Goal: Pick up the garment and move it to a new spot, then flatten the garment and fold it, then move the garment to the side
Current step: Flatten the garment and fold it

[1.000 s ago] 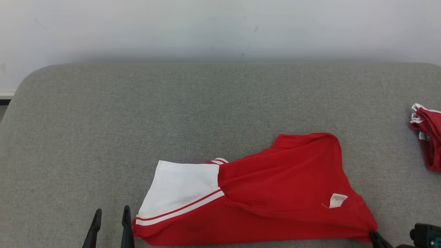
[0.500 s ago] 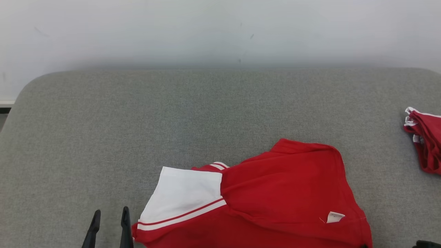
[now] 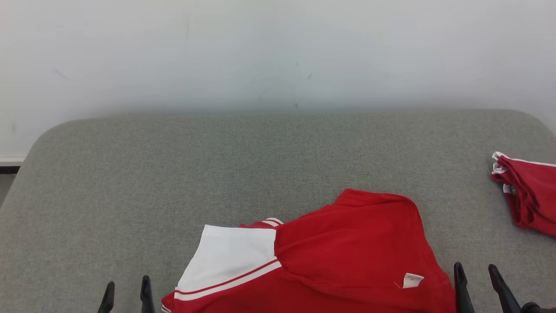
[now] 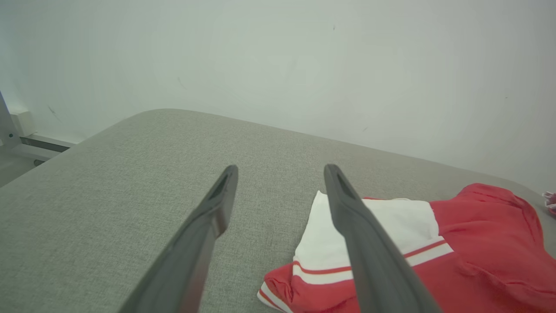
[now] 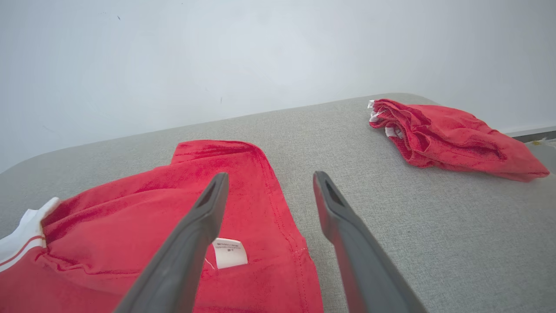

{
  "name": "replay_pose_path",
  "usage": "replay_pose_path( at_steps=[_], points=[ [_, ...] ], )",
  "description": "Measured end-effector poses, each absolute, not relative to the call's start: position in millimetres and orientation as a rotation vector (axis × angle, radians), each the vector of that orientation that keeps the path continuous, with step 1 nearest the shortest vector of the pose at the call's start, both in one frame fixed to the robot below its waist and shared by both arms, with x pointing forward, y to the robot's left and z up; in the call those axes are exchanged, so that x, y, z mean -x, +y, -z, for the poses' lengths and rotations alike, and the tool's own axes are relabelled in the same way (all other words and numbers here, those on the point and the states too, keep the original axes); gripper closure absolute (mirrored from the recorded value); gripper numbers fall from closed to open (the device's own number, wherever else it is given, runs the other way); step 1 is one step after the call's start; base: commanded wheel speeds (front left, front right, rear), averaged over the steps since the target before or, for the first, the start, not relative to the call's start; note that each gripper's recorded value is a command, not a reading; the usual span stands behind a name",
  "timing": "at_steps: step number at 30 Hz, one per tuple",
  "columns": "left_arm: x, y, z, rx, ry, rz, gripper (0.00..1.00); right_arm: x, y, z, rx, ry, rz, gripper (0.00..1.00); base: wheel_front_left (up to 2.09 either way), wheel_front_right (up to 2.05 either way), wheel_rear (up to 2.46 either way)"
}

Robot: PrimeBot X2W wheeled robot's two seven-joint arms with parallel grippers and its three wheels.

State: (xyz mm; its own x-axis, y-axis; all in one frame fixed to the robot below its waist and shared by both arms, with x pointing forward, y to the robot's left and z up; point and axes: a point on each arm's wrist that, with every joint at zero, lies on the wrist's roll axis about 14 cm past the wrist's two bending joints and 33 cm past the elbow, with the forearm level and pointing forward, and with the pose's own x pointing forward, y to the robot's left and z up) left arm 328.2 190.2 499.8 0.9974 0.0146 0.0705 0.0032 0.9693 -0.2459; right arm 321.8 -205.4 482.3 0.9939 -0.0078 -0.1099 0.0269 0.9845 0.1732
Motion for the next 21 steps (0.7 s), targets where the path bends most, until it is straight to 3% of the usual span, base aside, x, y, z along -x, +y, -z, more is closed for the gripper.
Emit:
replay_pose_path(
  at_steps=[5,21],
  points=[
    [-324,197,-503,0.240,-0.088,-0.025,0.00,-322,-199,-500,-0.136,-0.027,-0.004,0.00,0.00,0.00,0.00],
    [-309,212,-485,0.199,-0.039,-0.071,0.00,-318,-181,-487,-0.133,-0.027,-0.055,0.00,0.00,0.00,0.00]
  ],
)
